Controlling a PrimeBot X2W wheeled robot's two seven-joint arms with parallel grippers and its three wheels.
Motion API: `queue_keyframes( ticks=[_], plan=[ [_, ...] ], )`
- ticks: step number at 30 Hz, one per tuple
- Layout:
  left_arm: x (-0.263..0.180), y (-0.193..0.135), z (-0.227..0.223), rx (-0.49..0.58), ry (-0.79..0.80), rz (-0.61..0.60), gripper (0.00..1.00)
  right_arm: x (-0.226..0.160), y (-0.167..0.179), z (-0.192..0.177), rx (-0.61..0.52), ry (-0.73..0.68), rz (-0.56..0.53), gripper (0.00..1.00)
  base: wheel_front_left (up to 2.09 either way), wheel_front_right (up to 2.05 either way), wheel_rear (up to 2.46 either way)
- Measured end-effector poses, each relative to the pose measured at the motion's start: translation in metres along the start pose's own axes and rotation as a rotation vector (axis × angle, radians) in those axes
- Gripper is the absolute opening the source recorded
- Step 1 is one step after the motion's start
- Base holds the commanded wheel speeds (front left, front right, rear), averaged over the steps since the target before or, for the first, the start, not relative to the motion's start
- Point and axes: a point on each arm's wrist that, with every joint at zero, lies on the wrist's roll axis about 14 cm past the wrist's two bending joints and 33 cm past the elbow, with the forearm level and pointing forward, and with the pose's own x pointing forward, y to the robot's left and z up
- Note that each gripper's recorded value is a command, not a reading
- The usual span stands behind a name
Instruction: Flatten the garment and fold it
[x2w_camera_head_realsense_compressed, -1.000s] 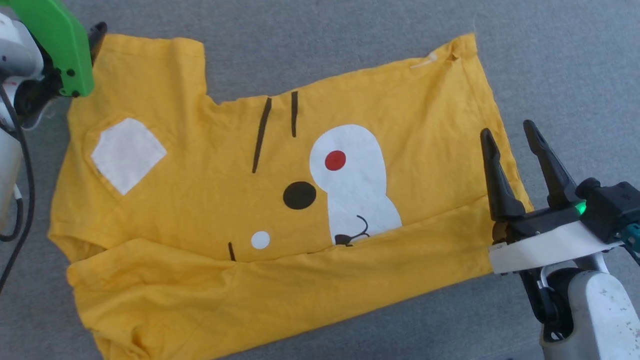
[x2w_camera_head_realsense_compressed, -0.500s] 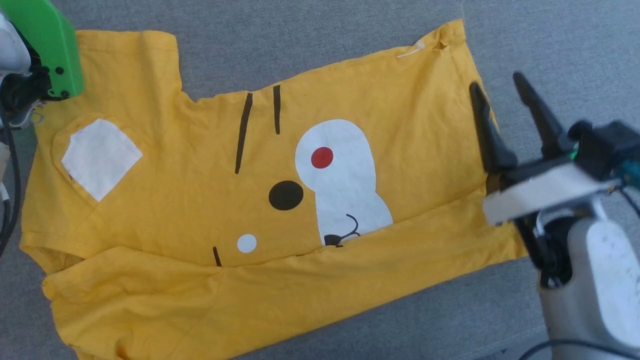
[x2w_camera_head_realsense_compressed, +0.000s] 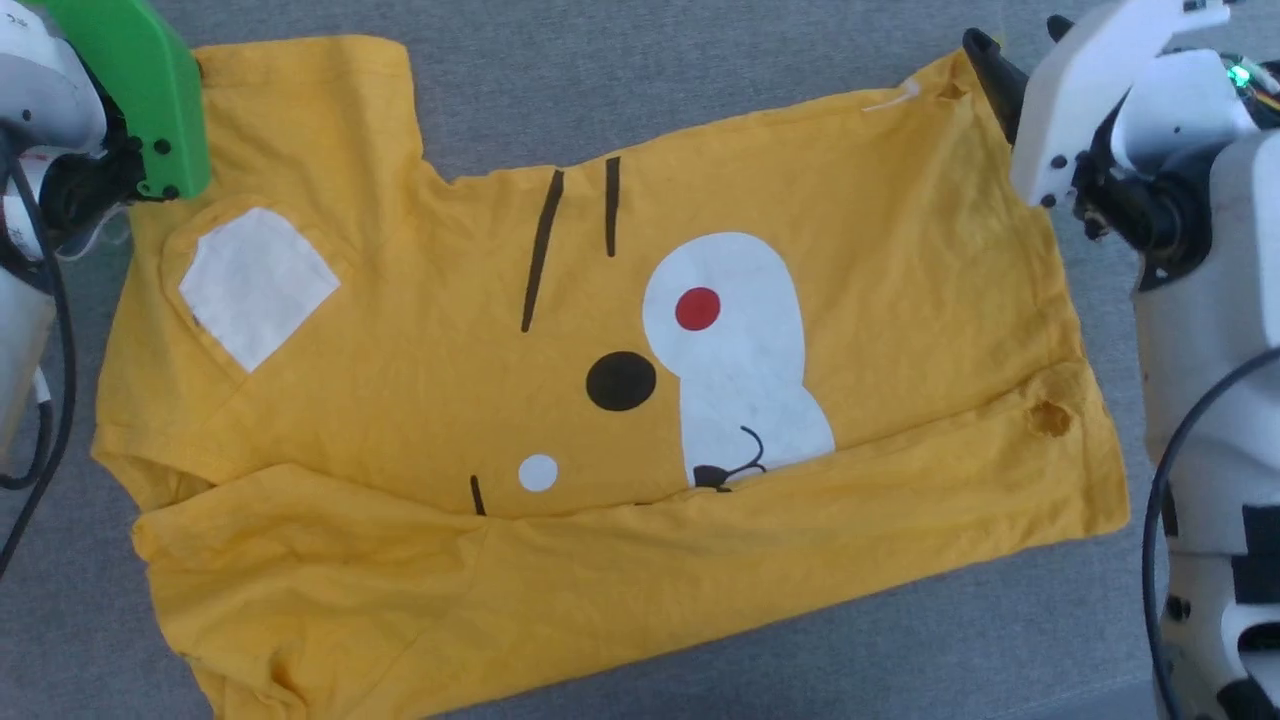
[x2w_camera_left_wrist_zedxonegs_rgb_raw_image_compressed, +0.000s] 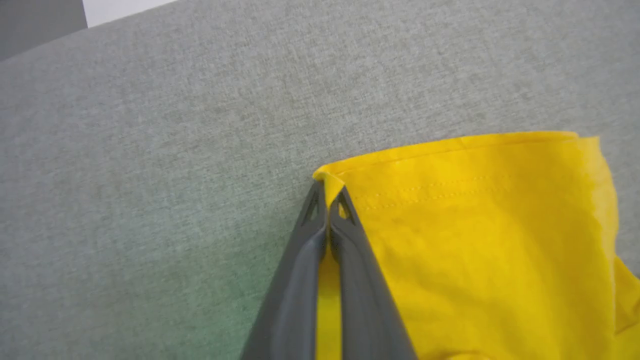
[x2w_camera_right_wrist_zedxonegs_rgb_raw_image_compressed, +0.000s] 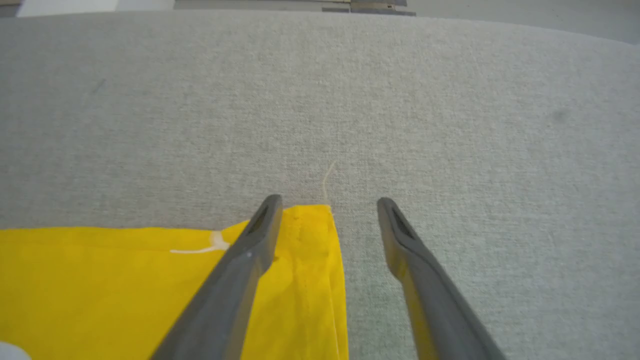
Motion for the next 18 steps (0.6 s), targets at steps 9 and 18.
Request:
queue_keyframes(
  ticks=[9, 18],
  plan=[
    [-0.003, 0.005, -0.005, 0.003, -0.023, -0.011, 0.00, 0.021, 0.003, -0.026, -0.001, 0.277, -0.019, 0.15, 0.00, 0.00, 0.00],
    [-0.019, 0.005, 0.011, 0.076, -0.181, -0.002, 0.00, 0.011, 0.019, -0.020, -0.048, 0.221, 0.007, 0.00, 0.00, 0.00, 0.00]
  ],
)
